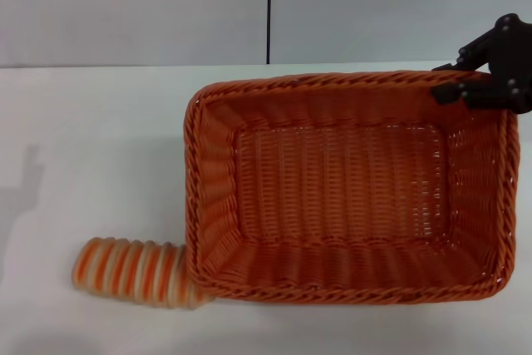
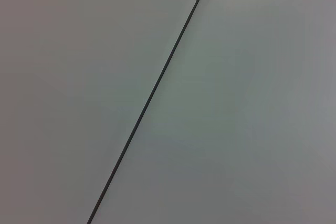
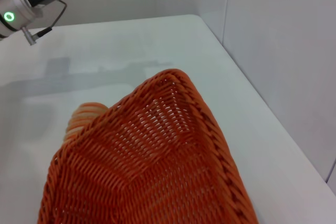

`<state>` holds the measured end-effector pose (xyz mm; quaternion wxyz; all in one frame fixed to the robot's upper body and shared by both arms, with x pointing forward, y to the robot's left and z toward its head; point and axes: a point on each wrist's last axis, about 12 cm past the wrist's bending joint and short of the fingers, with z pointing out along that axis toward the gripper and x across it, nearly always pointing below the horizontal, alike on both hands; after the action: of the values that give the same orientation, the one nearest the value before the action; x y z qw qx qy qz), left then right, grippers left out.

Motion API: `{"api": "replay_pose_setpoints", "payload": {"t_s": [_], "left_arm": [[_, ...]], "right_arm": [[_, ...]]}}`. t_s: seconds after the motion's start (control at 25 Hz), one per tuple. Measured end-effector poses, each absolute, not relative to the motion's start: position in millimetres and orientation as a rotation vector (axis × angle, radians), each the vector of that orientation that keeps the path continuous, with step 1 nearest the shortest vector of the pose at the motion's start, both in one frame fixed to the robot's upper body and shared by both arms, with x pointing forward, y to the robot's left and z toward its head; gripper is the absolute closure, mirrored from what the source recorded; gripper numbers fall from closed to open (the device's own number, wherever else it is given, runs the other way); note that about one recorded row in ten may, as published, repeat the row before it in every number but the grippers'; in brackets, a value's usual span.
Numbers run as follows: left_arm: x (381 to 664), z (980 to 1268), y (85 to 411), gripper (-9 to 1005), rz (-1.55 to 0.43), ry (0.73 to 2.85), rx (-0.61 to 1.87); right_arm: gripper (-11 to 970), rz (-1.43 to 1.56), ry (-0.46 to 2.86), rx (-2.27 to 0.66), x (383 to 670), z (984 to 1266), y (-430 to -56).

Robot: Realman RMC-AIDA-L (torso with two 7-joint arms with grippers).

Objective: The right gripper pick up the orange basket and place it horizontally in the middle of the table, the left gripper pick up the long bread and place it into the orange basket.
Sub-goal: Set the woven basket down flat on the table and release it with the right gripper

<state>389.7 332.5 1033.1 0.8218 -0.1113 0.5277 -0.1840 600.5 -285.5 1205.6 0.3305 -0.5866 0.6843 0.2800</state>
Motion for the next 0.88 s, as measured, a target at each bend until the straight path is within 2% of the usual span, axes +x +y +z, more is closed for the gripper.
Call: {"api": "replay_pose_setpoints", "payload": {"t_s": [0.52, 0.68, 0.88], "left_arm": [[394, 1033, 329, 364, -0.416, 1.130, -0.217], [394, 1033, 329, 362, -0.417, 1.132, -0.217], [395, 1033, 329, 354, -0.415, 1.133, -0.215]], "right_arm": [[790, 0.751, 1.835, -1.449, 610, 1202, -276], [654, 0.722, 1.819, -1.377, 612, 1204, -284], [528, 0.701, 1.766, -1.283, 611, 1207, -298]]}}
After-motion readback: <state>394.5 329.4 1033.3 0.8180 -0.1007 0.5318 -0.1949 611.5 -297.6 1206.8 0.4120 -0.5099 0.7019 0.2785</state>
